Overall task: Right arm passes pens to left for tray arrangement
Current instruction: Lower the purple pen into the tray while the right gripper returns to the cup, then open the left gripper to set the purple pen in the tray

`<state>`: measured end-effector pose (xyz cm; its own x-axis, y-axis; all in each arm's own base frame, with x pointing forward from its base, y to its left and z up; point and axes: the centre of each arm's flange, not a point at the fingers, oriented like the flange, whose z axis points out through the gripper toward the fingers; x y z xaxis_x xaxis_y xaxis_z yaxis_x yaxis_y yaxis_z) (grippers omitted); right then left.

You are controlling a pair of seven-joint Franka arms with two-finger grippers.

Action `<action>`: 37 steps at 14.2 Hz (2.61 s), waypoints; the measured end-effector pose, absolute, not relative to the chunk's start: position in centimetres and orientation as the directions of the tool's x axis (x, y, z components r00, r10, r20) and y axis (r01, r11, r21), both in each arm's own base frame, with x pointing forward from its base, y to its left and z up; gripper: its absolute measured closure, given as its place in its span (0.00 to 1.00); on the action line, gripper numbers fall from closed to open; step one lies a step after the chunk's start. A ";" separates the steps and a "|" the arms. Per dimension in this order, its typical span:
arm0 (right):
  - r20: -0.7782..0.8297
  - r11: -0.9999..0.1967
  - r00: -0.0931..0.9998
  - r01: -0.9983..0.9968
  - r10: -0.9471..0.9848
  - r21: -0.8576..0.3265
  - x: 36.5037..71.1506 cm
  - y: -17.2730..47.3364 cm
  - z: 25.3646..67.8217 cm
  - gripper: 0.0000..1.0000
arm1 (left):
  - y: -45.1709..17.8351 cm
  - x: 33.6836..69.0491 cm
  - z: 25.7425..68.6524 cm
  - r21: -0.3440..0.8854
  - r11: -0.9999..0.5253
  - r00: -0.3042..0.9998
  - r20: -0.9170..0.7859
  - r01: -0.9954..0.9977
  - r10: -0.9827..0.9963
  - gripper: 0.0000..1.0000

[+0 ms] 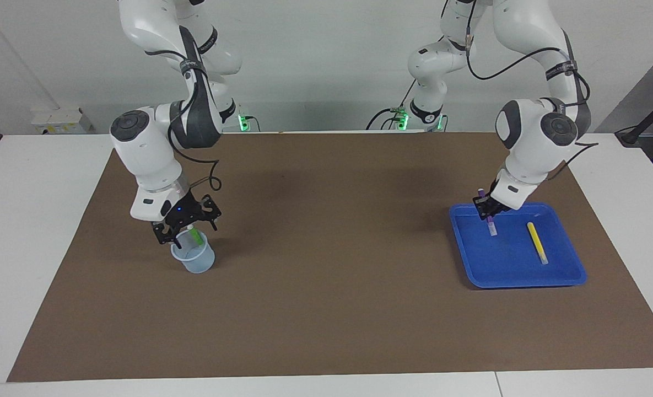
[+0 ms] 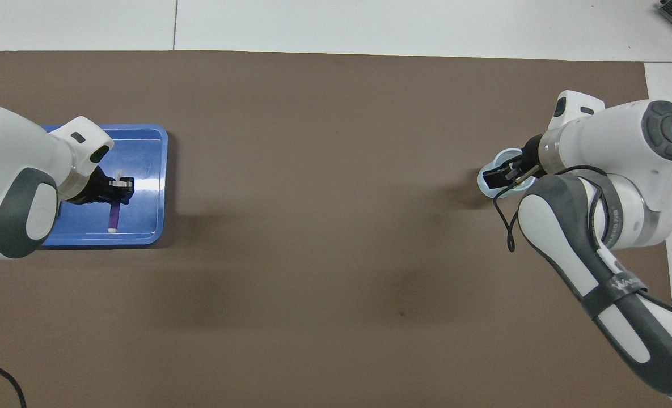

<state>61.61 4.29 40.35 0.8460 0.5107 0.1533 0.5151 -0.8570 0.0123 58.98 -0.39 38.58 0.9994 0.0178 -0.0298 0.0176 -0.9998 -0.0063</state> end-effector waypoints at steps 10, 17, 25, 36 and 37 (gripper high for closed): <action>0.124 -0.857 0.850 0.515 0.512 0.012 61.1 3.3 39.0 0.19 | 6.2 63.1 33.4 -0.027 -0.999 0.999 0.027 -0.045 -0.046 0.82; 0.133 -0.837 0.828 0.547 0.545 0.024 61.1 2.5 38.8 0.43 | 7.8 63.3 31.9 -0.039 -0.996 0.995 0.063 -0.080 -0.083 0.82; 0.127 -0.836 0.828 0.548 0.546 0.021 60.9 2.5 38.5 0.50 | 7.8 62.7 30.6 -0.034 -0.996 0.994 0.068 -0.080 -0.083 0.82; 0.117 -0.835 0.828 0.551 0.548 0.013 60.7 2.7 38.2 0.83 | 7.7 62.5 30.3 -0.032 -0.996 0.995 0.063 -0.082 -0.083 0.64; 0.116 -0.835 0.828 0.551 0.548 0.013 60.7 2.7 38.2 0.93 | 7.7 62.5 30.3 -0.032 -0.996 0.995 0.063 -0.081 -0.083 0.52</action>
<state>60.74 2.71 38.19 0.8283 0.5481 0.1163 0.5505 -0.8347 0.0131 62.48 7.72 30.30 0.9945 -0.0834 0.0627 -0.0815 -0.9961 -0.0325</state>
